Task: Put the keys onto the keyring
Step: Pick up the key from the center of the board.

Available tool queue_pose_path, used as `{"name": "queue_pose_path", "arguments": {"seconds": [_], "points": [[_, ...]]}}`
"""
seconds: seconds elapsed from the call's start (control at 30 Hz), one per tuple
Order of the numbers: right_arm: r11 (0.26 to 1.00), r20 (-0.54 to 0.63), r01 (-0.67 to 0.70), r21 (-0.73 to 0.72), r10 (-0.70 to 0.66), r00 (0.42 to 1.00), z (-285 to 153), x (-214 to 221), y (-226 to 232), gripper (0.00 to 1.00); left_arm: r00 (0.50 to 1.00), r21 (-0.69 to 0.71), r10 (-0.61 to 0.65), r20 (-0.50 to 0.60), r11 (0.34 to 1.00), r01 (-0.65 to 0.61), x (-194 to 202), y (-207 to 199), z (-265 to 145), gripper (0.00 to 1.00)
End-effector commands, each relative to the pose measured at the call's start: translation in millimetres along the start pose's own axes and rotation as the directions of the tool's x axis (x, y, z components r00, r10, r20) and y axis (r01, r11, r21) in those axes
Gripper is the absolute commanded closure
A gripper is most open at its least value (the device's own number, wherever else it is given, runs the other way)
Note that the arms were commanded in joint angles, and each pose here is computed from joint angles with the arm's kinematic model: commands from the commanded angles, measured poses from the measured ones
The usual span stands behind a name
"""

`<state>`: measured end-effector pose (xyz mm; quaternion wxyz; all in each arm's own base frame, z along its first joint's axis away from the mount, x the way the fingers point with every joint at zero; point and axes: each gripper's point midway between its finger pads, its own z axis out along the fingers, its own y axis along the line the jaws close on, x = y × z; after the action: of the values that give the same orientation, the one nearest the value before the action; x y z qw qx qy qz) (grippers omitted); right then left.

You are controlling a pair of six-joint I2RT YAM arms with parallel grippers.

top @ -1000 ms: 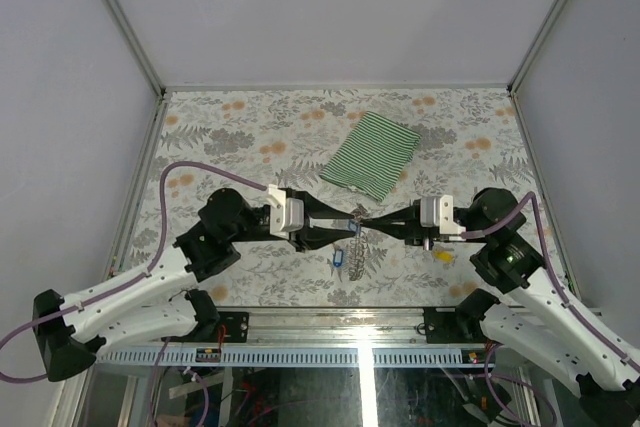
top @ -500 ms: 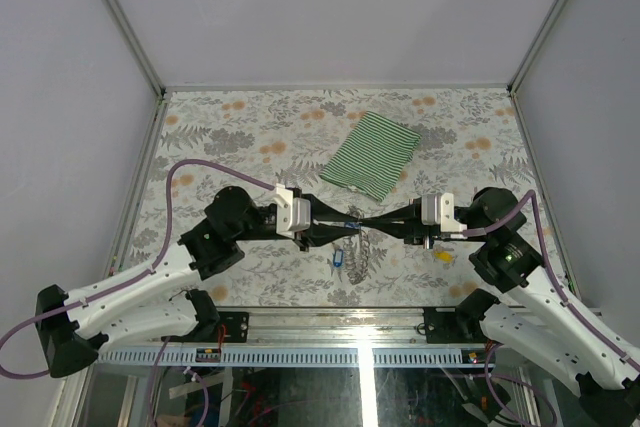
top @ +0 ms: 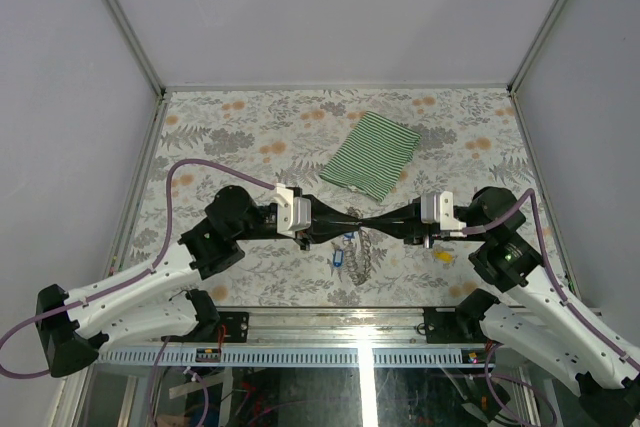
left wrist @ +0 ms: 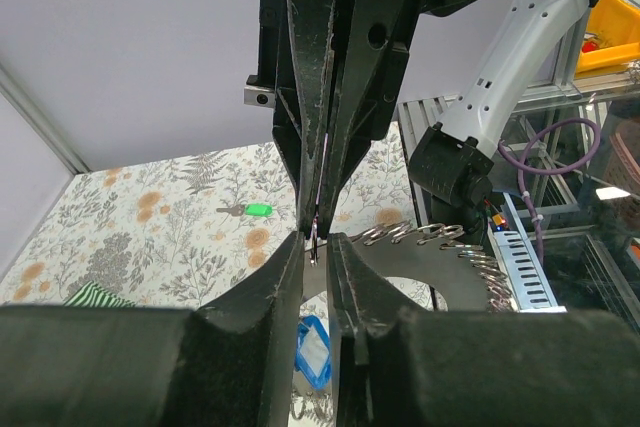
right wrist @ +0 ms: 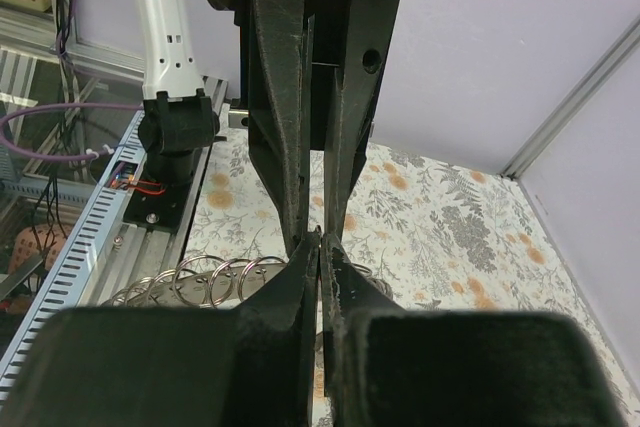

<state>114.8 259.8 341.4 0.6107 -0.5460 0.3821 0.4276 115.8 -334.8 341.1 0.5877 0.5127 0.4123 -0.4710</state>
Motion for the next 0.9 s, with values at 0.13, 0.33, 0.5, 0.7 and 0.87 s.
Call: {"name": "queue_pose_path", "arguments": {"seconds": [0.13, 0.33, 0.5, 0.7, 0.87], "points": [[0.997, 0.095, 0.078, -0.023, -0.076, 0.993, 1.5, -32.8, 0.2, 1.0, 0.999, -0.02, 0.034, 0.021, 0.999, -0.034, -11.7, 6.5, 4.5, 0.87], [0.997, 0.104, 0.073, -0.03, -0.07, 0.992, 2.1, -34.2, 1.2, 1.0, 1.0, -0.031, 0.03, 0.01, 0.999, -0.03, -9.8, 9.3, 5.5, 1.0], [0.997, 0.111, 0.071, -0.029, -0.068, 0.991, 1.4, -37.1, 1.9, 1.0, 1.0, -0.045, 0.026, 0.006, 0.999, -0.026, -10.4, 11.2, 4.4, 1.0], [0.995, 0.126, 0.096, 0.017, -0.097, 0.987, -5.0, -50.6, -0.4, 0.79, 0.997, -0.084, 0.06, 0.05, 0.995, -0.056, -22.6, 13.4, -3.4, 1.0], [0.992, 0.089, 0.1, 0.071, -0.106, 0.99, -13.0, -52.2, -3.7, 0.64, 0.992, -0.092, 0.097, 0.074, 0.992, -0.09, -29.4, 11.8, -8.2, 1.0]]}}
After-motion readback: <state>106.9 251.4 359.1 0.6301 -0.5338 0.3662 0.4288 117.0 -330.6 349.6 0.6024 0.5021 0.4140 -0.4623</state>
